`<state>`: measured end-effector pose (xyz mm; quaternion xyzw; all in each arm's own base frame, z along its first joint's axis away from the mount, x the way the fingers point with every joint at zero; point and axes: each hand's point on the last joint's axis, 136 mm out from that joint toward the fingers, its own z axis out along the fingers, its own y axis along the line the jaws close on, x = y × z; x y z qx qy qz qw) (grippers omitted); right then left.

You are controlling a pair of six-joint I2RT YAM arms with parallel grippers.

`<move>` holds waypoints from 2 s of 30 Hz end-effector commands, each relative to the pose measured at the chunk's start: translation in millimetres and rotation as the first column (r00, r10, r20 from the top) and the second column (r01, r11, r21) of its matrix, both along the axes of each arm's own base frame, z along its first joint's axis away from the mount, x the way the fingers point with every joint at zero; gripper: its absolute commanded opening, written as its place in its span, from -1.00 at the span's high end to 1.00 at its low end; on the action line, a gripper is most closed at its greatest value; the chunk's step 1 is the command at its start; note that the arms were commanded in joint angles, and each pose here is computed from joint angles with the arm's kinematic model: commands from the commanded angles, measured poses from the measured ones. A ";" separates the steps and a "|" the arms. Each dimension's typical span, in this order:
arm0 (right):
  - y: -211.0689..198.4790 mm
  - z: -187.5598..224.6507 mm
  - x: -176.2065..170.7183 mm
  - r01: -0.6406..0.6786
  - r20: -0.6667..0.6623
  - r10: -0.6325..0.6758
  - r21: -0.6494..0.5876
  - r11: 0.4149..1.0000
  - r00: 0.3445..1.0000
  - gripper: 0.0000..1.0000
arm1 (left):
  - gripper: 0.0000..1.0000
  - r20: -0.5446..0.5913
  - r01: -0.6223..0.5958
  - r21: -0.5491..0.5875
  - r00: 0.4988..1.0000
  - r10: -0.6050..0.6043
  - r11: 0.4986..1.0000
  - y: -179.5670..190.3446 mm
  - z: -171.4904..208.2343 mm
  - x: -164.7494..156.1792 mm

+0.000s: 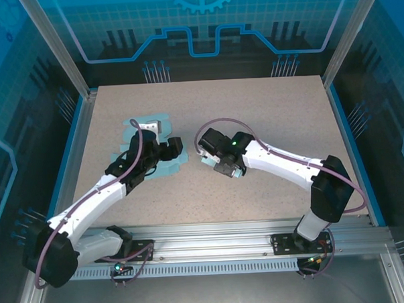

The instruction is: Fold the paper box

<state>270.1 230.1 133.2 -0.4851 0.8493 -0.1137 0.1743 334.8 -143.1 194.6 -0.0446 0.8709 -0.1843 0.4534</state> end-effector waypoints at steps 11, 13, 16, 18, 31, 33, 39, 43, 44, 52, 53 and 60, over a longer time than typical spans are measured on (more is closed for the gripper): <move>-2.8 -24.4 -11.6 -0.026 -0.349 0.068 0.124 0.992 0.935 1.00 | -0.62 0.061 0.260 -0.068 0.965 -0.256 0.963 -39.1 7.4 -9.7; 2.6 -17.5 -7.5 -0.033 -0.364 0.099 0.183 0.983 0.926 1.00 | -0.62 0.060 0.282 -0.065 0.959 -0.278 0.957 -43.1 8.2 -8.4; 7.7 -2.2 -0.2 -0.043 -0.379 0.148 0.271 0.962 0.913 1.00 | -0.63 0.061 0.324 -0.043 0.945 -0.321 0.945 -48.9 11.6 -5.9; 9.5 3.0 4.9 -0.046 -0.391 0.170 0.307 0.951 0.904 1.00 | -0.64 0.053 0.361 -0.020 0.932 -0.359 0.932 -53.6 13.2 -4.2; 20.3 -20.3 46.9 0.035 -0.592 0.230 0.401 0.915 0.773 1.00 | -0.62 0.076 0.697 0.022 0.714 -0.696 0.717 -79.0 2.5 19.2; 22.1 -19.8 52.2 0.039 -0.596 0.234 0.409 0.912 0.768 1.00 | -0.62 0.082 0.716 0.051 0.692 -0.718 0.696 -79.8 -1.4 26.5; 23.1 -10.1 59.6 0.033 -0.574 0.228 0.408 0.912 0.787 0.90 | -0.51 0.037 0.718 0.113 0.688 -0.725 0.687 -73.9 -9.5 58.7; 19.3 -5.6 62.2 0.023 -0.551 0.195 0.364 0.931 0.811 1.00 | -0.49 0.042 0.734 0.149 0.665 -0.746 0.662 -74.6 -11.5 65.6; 18.1 -3.5 61.5 0.019 -0.548 0.189 0.352 0.936 0.815 1.00 | -0.48 0.048 0.736 0.151 0.661 -0.749 0.660 -74.2 -10.7 65.9; 14.1 11.9 53.6 -0.041 -0.520 0.184 0.274 0.961 0.834 0.98 | -0.35 0.104 0.806 0.215 0.543 -0.833 0.552 -78.1 -10.5 46.3; 13.5 11.7 53.5 -0.044 -0.520 0.181 0.264 0.963 0.835 0.97 | -0.35 0.109 0.816 0.214 0.527 -0.843 0.537 -79.4 -10.6 43.2; 11.8 5.2 54.7 -0.046 -0.521 0.156 0.216 0.975 0.839 0.97 | -0.08 0.113 0.873 0.195 0.434 -0.894 0.448 -84.8 -16.2 23.3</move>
